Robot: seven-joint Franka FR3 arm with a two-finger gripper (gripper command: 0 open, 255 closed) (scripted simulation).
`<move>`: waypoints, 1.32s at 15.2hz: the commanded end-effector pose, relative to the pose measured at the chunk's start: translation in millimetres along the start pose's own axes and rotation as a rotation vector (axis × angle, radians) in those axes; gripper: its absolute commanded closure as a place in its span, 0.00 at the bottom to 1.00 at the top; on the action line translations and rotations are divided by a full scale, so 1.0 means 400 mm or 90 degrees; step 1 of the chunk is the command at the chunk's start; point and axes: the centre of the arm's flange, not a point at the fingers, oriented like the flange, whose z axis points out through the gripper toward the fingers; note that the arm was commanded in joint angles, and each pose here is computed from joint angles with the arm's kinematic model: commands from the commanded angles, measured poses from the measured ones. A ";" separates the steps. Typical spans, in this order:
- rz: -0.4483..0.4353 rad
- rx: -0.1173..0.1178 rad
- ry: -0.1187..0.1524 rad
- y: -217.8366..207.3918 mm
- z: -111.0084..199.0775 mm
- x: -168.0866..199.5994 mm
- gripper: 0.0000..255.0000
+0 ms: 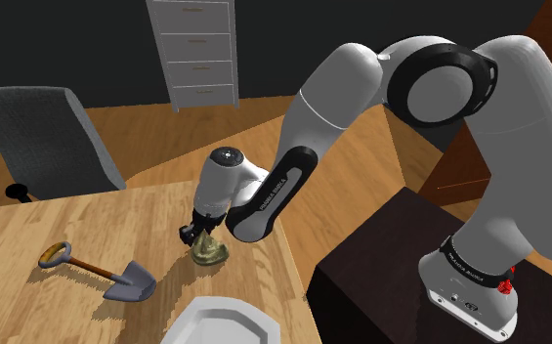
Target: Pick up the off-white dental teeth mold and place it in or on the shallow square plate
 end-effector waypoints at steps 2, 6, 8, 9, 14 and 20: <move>0.000 0.000 0.000 0.000 0.001 0.000 1.00; 0.000 0.000 0.000 -0.005 -0.024 0.006 1.00; 0.000 0.000 0.000 -0.011 -0.049 0.012 1.00; 0.000 0.000 0.000 -0.014 -0.062 0.015 1.00; 0.000 0.000 0.000 -0.029 -0.124 0.031 1.00; 0.000 0.000 0.000 -0.046 -0.199 0.050 1.00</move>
